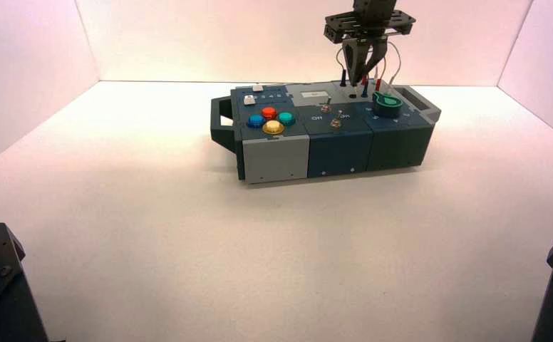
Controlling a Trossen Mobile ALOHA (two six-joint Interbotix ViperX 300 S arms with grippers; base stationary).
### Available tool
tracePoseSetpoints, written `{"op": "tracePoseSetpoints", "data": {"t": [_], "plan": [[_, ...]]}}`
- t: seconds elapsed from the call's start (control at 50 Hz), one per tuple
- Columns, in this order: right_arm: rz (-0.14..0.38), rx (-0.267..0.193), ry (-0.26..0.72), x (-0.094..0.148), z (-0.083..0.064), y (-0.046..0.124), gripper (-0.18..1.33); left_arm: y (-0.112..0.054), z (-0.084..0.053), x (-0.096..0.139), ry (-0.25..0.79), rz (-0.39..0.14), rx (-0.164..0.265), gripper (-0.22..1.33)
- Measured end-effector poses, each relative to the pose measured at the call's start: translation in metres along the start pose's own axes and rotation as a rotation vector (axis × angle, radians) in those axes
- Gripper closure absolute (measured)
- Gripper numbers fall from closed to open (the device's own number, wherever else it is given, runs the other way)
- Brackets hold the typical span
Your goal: Insert the black wire.
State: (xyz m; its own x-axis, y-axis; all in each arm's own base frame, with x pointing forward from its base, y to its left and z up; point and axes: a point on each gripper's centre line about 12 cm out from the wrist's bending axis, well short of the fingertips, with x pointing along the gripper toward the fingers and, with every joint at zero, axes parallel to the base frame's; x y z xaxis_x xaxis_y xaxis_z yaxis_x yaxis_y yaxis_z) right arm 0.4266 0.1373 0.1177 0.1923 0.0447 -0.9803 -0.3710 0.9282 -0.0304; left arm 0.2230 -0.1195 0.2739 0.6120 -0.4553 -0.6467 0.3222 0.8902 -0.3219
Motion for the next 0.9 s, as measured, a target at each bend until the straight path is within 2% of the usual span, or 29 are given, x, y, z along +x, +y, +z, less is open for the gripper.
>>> {"op": "tracePoseSetpoints", "data": {"t": [0.36, 0.9], "plan": [[0.003, -0.012, -0.013, -0.0095, 0.0013, 0.0061, 1.06, 0.0001, 0.0000, 0.0000, 0.000, 0.001, 0.001, 0.40], [0.003, -0.011, -0.003, -0.0058, 0.0001, 0.0055, 1.06, -0.0012, 0.0009, -0.0046, -0.013, -0.005, 0.003, 0.40]]}}
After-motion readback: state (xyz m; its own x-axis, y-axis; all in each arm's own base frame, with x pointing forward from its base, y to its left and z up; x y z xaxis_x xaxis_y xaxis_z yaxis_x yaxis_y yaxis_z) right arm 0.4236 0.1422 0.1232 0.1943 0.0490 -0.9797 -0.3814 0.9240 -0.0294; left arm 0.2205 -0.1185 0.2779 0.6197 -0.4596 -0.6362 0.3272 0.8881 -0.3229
